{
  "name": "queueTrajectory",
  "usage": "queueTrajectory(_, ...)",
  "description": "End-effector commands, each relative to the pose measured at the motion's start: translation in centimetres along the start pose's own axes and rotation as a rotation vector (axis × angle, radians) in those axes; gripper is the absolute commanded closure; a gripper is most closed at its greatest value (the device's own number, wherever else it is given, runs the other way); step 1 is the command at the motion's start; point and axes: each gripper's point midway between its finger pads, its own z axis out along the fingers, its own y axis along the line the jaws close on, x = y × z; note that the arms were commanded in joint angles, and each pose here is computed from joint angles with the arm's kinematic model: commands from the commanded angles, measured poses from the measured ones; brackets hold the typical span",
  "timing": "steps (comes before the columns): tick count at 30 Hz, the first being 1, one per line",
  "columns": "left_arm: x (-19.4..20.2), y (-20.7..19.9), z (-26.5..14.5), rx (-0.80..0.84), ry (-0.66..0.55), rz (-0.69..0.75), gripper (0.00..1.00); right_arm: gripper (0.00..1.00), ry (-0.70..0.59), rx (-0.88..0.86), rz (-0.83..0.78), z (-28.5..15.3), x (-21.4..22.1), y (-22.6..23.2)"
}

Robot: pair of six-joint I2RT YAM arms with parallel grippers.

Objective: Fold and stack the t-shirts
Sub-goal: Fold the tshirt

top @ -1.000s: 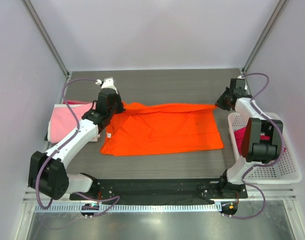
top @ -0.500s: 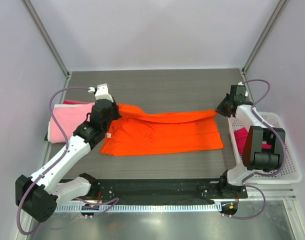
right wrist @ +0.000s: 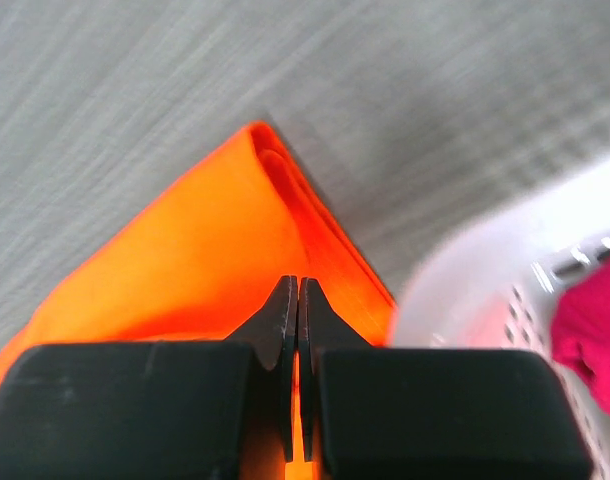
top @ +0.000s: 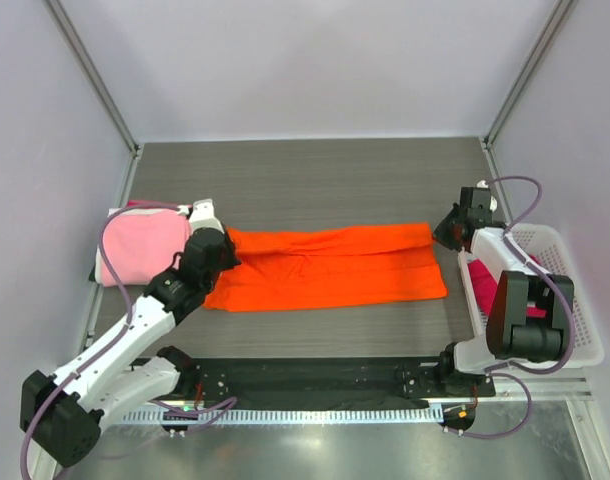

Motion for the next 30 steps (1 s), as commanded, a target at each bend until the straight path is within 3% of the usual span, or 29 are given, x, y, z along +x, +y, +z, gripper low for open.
queueTrajectory(1, 0.8, 0.8, -1.0, -0.008, -0.003, -0.047, 1.00, 0.99, -0.109, 0.019, 0.047, -1.1, -1.8, -0.4)
queueTrajectory(3, 1.7, 1.1, -1.4, -0.007, 0.016, -0.060, 1.00, 0.97, -0.114, 0.023, 0.053, -1.2, -1.4, -0.8)
queueTrajectory(5, 3.1, 1.4, -1.8, 0.011, 0.051, -0.071, 1.00, 0.89, -0.107, 0.026, 0.060, -1.2, -0.8, -1.1)
queueTrajectory(6, 3.8, 1.2, -2.0, 0.024, 0.071, -0.090, 1.00, 0.72, -0.116, 0.023, 0.065, -1.4, -0.8, -1.1)
queueTrajectory(7, 4.4, 1.1, -2.0, 0.039, 0.091, -0.099, 0.99, 0.66, -0.120, 0.028, 0.070, -1.5, -0.6, -1.3)
queueTrajectory(10, 7.0, 0.5, -2.6, 0.101, 0.167, -0.131, 0.98, 0.52, -0.167, -0.004, 0.081, -2.6, -0.9, -1.1)
queueTrajectory(12, 8.3, 0.2, -3.3, 0.145, 0.204, -0.156, 0.92, 0.44, -0.189, -0.056, 0.062, -3.2, -1.3, -0.2)
queueTrajectory(18, 8.7, 0.0, -5.4, 0.218, 0.206, -0.216, 0.57, 0.42, -0.095, -0.359, -0.059, -5.6, 0.0, 7.1)
queueTrajectory(19, 8.4, 0.7, -5.8, 0.195, 0.189, -0.221, 0.52, 0.43, -0.063, -0.408, -0.095, -6.0, 1.2, 8.9)
queueTrajectory(20, 8.2, 1.0, -5.9, 0.171, 0.180, -0.251, 0.37, 0.43, -0.020, -0.456, -0.126, -6.2, 2.5, 10.4)
queueTrajectory(22, 8.1, 2.2, -5.5, 0.092, 0.167, -0.277, 0.25, 0.45, 0.015, -0.504, -0.180, -6.5, 4.2, 12.6)
queueTrajectory(26, 5.8, 2.2, -4.3, -0.022, 0.167, -0.247, 0.19, 0.48, 0.086, -0.605, -0.241, -7.0, 7.7, 17.4)
queueTrajectory(30, 4.6, 2.0, -1.5, -0.128, 0.235, -0.163, 0.19, 0.54, 0.149, -0.647, -0.309, -6.5, 11.0, 21.1)
